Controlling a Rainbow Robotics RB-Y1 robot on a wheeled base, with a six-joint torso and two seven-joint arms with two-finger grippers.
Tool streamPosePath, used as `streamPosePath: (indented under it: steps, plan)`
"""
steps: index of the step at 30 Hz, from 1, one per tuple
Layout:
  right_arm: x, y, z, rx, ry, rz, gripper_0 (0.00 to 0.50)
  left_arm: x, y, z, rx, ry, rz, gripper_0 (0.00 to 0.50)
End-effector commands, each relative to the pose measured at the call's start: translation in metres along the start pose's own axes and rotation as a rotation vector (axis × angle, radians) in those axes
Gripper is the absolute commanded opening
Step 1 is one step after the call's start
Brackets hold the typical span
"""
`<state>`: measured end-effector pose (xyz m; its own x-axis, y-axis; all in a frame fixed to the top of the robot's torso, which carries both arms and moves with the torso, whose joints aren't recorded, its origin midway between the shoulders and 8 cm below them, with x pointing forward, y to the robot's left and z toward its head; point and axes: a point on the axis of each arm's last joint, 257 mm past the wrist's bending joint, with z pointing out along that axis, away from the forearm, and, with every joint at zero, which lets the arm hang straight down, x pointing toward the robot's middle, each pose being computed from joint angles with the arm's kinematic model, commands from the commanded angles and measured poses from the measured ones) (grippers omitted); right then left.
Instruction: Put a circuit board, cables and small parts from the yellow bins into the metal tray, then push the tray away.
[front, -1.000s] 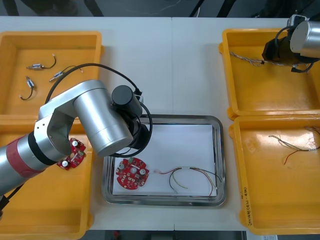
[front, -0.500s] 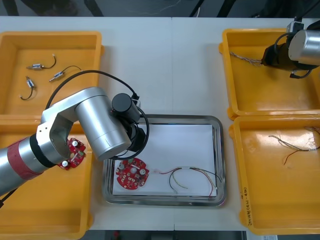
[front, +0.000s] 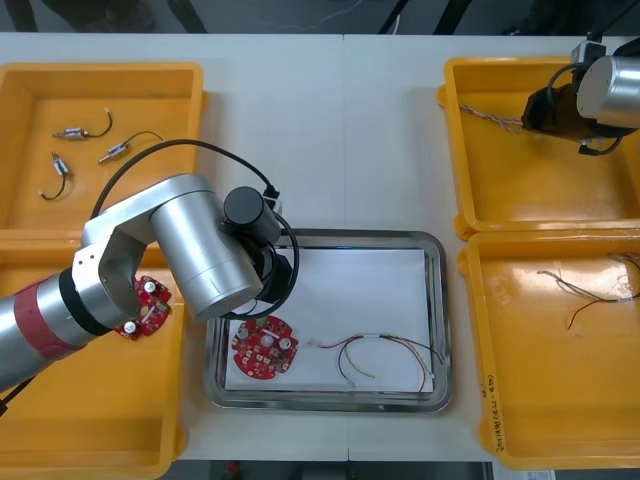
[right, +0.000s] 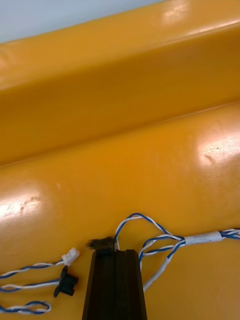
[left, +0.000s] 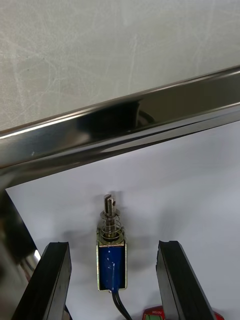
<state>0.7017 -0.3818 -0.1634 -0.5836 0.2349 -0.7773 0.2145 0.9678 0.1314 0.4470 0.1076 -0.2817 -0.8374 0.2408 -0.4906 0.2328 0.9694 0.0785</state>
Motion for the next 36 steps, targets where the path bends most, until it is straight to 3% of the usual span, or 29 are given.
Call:
streamPosePath:
  steps: [1,14,24,27,32,36]
  plan:
    - [-0.019,0.011,-0.018,-0.018,0.0,-0.005,0.0,-0.001,0.003,-0.013,0.004,-0.023,-0.026,0.5]
    - [-0.023,0.01,-0.05,-0.01,0.088,-0.031,0.0,-0.005,0.014,-0.071,0.019,0.022,-0.055,0.5]
    - [-0.009,-0.005,-0.071,0.01,0.125,-0.08,0.0,-0.023,0.047,-0.119,0.046,0.048,-0.127,0.5]
    - [-0.003,-0.005,-0.077,0.012,0.139,-0.091,0.0,-0.027,0.058,-0.128,0.04,0.047,-0.133,0.5]
    - [0.004,-0.007,-0.09,0.012,0.15,-0.099,0.0,-0.04,0.089,-0.142,-0.001,0.021,-0.105,0.5]
    - [0.013,-0.008,-0.101,0.014,0.166,-0.102,0.0,-0.051,0.113,-0.149,-0.005,0.013,-0.101,0.5]
